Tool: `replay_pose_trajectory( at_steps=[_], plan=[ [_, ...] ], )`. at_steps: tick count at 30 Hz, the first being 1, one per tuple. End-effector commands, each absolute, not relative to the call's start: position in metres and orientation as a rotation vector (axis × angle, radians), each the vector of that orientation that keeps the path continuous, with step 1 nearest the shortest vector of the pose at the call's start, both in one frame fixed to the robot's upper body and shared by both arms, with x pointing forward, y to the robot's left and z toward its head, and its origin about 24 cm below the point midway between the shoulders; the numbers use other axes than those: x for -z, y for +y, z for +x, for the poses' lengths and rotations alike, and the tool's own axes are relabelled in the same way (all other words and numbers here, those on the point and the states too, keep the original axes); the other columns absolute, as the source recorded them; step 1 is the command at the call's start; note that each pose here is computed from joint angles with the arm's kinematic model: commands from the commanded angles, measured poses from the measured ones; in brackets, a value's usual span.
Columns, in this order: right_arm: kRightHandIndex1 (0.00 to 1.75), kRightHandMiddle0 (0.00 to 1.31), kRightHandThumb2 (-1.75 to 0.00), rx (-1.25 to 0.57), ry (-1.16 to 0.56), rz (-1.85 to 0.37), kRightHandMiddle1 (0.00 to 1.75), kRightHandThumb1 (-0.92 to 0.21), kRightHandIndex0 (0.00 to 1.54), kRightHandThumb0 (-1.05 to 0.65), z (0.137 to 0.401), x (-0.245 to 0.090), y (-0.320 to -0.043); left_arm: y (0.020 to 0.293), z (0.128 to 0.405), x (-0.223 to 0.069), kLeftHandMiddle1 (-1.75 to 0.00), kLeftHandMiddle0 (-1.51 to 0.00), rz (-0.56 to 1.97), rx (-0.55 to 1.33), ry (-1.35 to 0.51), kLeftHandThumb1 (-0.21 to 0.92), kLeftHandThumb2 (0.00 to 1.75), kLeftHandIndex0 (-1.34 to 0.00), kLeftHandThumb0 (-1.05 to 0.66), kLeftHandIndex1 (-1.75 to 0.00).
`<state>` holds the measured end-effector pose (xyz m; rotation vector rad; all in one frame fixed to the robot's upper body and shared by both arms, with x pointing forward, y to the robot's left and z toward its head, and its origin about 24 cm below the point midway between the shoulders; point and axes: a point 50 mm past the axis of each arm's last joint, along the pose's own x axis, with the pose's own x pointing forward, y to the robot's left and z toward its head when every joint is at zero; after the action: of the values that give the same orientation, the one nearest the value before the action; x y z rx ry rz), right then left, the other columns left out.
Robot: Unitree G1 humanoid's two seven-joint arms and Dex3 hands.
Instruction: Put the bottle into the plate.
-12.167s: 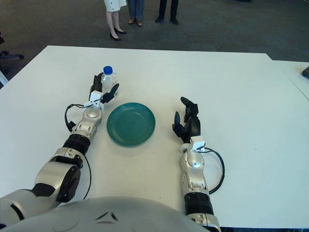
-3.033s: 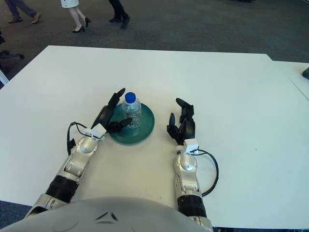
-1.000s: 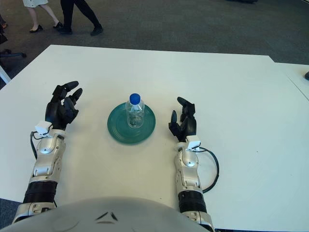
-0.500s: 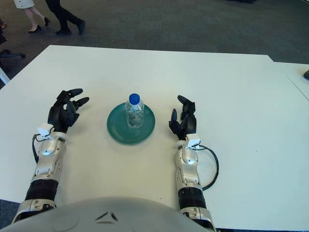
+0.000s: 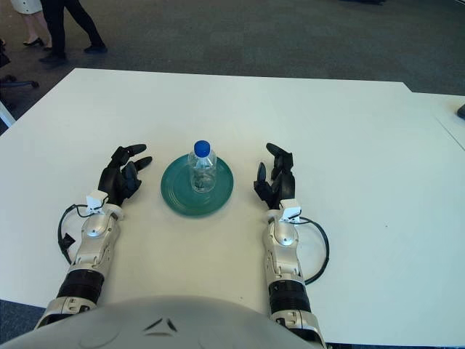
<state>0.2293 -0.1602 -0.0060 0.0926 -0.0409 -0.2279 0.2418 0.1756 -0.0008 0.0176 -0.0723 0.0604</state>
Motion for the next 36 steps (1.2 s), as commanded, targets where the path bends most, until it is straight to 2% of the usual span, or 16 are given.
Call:
replay_pose_trajectory(
  at_steps=[1,5,10,22,36],
  plan=[
    [0.0,0.04,-0.66,0.252,0.058,0.065,0.93,-0.92,0.5,-0.51,0.216,0.027,-0.17,0.172,0.234,0.016,-0.22,-0.42,0.015,-0.075,0.025,0.92,0.91,-0.13,-0.65,-0.89],
    [0.0,0.02,-0.68,0.243,0.034,0.052,0.89,-0.92,0.49,-0.5,0.216,0.026,-0.172,0.169,0.232,0.018,-0.13,-0.38,0.001,-0.094,0.061,0.92,0.89,-0.05,-0.67,-0.87],
    [0.0,0.01,-0.7,0.228,0.003,0.034,0.87,-0.92,0.47,-0.51,0.217,0.023,-0.174,0.165,0.231,0.02,-0.08,-0.36,-0.035,-0.078,0.068,0.92,0.86,-0.01,-0.67,-0.86],
    [0.02,0.07,-0.7,0.204,-0.034,0.016,0.9,-0.92,0.49,-0.49,0.216,0.019,-0.183,0.148,0.221,0.024,-0.07,-0.4,-0.094,-0.031,0.009,0.92,0.88,-0.04,-0.7,-0.88],
    [0.02,0.13,-0.66,0.182,-0.036,-0.003,0.94,-0.91,0.51,-0.46,0.213,0.017,-0.193,0.14,0.213,0.025,-0.07,-0.45,-0.136,-0.051,-0.036,0.92,0.86,-0.08,-0.74,-0.91]
  ],
)
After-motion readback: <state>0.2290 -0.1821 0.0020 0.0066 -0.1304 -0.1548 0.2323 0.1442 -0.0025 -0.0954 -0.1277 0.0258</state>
